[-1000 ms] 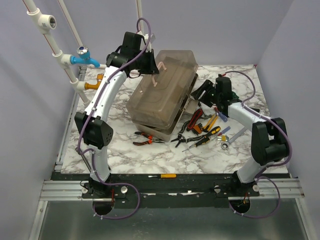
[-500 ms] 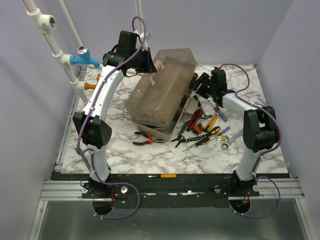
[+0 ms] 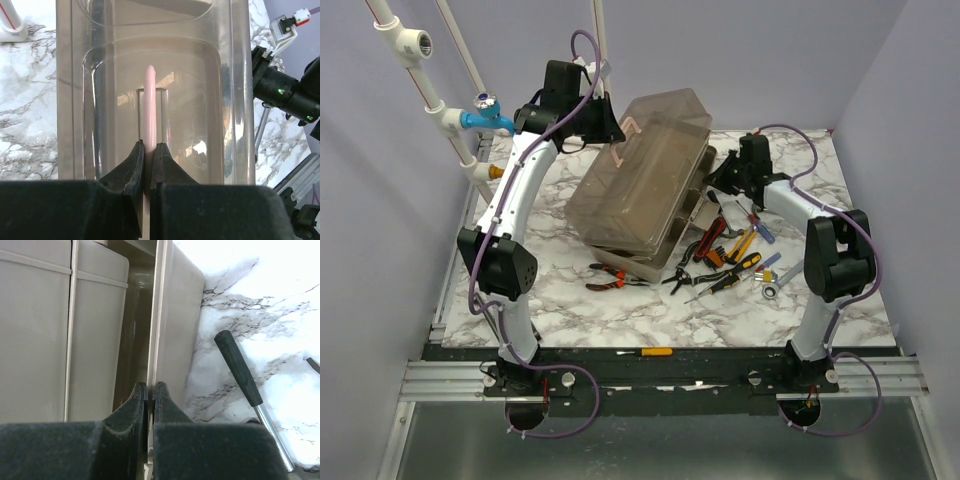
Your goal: Pack the tool kit
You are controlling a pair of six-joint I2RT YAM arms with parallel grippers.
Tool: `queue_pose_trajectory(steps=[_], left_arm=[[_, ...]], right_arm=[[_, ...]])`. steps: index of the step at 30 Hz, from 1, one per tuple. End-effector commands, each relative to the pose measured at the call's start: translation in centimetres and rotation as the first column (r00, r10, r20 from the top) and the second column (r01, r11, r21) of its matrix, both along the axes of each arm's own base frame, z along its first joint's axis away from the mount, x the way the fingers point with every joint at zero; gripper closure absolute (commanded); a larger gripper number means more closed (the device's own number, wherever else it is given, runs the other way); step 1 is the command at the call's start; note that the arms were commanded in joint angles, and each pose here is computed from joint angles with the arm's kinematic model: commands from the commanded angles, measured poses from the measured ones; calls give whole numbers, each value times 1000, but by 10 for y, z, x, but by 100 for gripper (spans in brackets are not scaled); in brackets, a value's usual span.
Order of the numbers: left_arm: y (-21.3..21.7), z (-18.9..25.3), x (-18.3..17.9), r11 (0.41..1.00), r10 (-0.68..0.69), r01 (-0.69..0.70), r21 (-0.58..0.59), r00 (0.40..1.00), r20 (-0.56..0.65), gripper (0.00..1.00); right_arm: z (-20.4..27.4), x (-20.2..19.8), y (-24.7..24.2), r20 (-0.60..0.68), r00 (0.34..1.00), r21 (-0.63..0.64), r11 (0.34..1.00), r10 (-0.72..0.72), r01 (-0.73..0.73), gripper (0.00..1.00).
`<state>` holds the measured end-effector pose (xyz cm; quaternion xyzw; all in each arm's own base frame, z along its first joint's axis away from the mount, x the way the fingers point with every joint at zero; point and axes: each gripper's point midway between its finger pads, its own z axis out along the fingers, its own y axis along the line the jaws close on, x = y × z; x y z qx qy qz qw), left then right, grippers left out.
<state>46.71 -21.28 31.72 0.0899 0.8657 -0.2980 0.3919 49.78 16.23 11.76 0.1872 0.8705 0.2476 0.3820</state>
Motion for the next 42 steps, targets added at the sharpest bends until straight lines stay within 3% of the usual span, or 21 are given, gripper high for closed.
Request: queue_pose_trajectory(steps=[1, 15, 36, 37, 41, 42], left_arm=[[-3, 38, -9, 996, -18, 26, -82, 995, 96, 100], [-72, 48, -38, 953, -181, 194, -231, 980, 78, 100], [-118, 48, -64, 872, -248, 248, -423, 967, 55, 100], [-118, 50, -64, 869, -247, 248, -428, 967, 59, 100], [-115, 57, -59, 868, -234, 242, -432, 969, 72, 100], [-114, 58, -57, 868, -232, 241, -435, 970, 75, 100]], right_arm=[[-23, -12, -39, -100, 995, -73, 997, -9, 2, 99], [-19, -19, -96, -173, 985, -169, 985, 8, -38, 99], [10, 3, -177, -178, 982, -261, 965, -70, 21, 99], [13, 4, -179, -175, 982, -259, 965, -75, 27, 98], [26, 6, -170, -144, 988, -214, 977, -55, 23, 70], [28, 6, -168, -138, 989, -201, 979, -53, 24, 67]])
